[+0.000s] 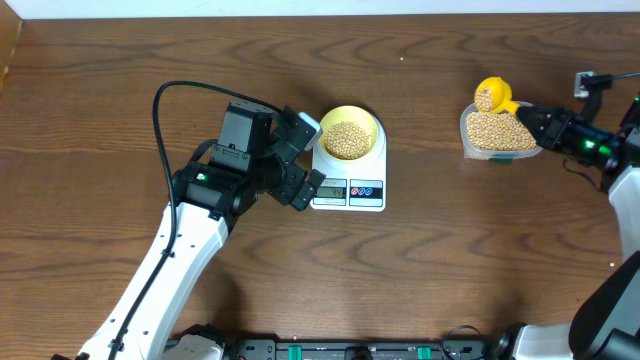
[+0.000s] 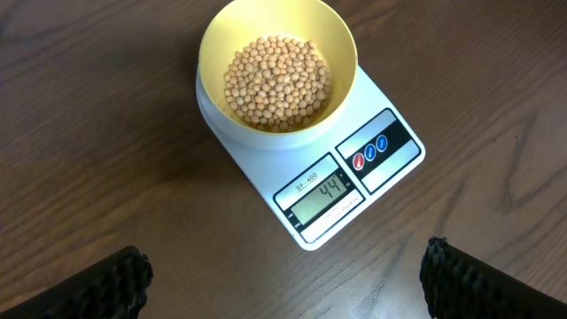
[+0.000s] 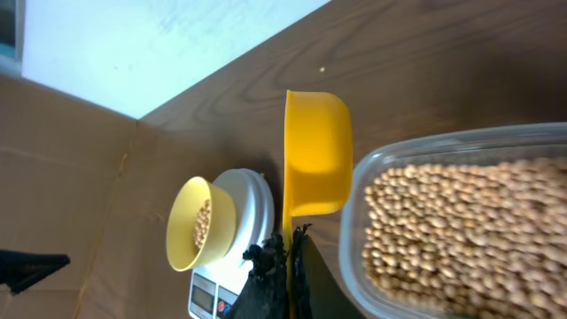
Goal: Scoop item into bowl and weigh 50g on scale
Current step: 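Lift the filled scoop and carry it left over the yellow bowl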
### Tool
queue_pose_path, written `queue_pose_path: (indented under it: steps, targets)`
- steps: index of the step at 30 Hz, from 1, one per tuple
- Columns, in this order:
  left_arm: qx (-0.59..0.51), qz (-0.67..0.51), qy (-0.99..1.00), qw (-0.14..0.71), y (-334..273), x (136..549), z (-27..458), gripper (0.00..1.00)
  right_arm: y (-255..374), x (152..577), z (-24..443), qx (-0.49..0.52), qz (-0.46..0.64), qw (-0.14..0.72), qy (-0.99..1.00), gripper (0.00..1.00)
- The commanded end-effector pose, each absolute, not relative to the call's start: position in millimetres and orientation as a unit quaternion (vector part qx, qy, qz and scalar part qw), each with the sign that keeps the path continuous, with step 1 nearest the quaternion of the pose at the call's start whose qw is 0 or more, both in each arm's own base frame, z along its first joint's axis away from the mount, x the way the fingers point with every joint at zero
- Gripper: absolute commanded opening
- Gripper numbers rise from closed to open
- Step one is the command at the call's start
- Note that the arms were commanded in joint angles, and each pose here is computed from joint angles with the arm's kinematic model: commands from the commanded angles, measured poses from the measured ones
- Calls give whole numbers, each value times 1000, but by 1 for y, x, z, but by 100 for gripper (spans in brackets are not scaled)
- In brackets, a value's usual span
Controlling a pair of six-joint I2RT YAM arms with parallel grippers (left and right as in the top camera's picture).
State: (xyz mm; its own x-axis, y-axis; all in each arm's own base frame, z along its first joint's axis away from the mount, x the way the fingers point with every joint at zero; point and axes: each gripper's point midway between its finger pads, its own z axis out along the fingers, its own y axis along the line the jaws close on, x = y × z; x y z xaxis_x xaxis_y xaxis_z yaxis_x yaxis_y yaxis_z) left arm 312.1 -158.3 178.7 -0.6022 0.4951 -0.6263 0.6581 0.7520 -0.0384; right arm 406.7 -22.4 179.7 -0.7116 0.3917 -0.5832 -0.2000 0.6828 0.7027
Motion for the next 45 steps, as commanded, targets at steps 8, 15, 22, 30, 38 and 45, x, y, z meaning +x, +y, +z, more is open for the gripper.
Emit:
queue_pose_path:
  steps: [8, 15, 22, 30, 38, 45]
  targets:
    - [327, -138, 884, 305, -158, 310, 180, 99, 34, 410, 185, -2, 433, 356, 828, 1]
    - [327, -138, 884, 305, -158, 310, 180, 99, 70, 412, 186, -31, 439, 345, 829, 1]
    - [327, -138, 884, 306, -158, 311, 180, 99, 95, 410, 188, -51, 450, 334, 826, 1]
    - [327, -138, 884, 306, -158, 311, 180, 99, 115, 408, 188, -69, 450, 330, 827, 1]
    - [327, -138, 884, 305, -158, 310, 180, 99, 145, 406, 191, -107, 449, 334, 822, 1]
    - [327, -138, 884, 306, -158, 311, 180, 99, 169, 407, 184, -122, 414, 342, 835, 1]
